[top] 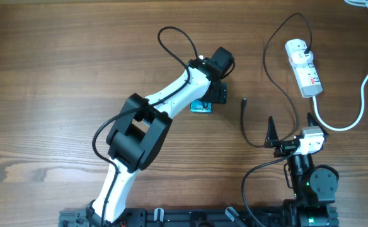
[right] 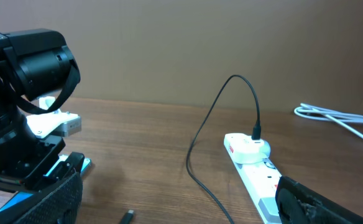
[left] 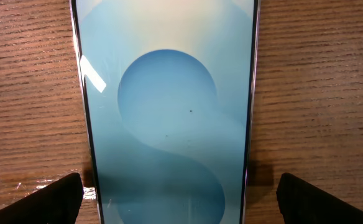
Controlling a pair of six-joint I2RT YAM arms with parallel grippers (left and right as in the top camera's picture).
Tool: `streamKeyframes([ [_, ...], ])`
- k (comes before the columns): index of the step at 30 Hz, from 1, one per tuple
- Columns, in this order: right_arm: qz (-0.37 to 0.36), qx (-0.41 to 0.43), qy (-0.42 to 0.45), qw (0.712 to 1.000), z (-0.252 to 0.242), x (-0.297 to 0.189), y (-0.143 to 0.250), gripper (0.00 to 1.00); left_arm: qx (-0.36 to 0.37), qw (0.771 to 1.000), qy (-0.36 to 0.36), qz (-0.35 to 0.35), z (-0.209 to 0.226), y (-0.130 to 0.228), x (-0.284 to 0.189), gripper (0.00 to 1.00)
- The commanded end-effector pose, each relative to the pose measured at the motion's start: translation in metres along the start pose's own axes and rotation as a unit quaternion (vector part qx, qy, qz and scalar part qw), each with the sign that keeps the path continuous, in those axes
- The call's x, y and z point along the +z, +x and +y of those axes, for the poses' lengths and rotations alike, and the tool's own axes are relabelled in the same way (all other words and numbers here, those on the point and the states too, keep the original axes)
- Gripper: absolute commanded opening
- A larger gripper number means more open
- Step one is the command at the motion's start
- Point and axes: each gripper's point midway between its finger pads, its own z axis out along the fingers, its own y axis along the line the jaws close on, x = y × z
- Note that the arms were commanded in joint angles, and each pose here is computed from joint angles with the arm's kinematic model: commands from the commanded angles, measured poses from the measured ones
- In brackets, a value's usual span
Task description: Plug charger to phone and switch on socket
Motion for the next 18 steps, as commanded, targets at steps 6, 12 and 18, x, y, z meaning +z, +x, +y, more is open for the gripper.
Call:
streamKeyframes([
  [6,-0.001,-0.001,0.002,1.000,0.000,0.000,0.000,1.00,0.012,0.999,-0.014,0.030,0.004,0.016,0.022,1.00],
  [12,-0.001,-0.001,0.002,1.000,0.000,0.000,0.000,1.00,0.016,0.998,-0.028,0.052,0.009,0.027,0.033,1.00],
  [18,-0.001,-0.001,0.002,1.000,0.000,0.000,0.000,1.00,0.015,0.998,-0.027,0.050,0.009,0.027,0.034,1.00],
])
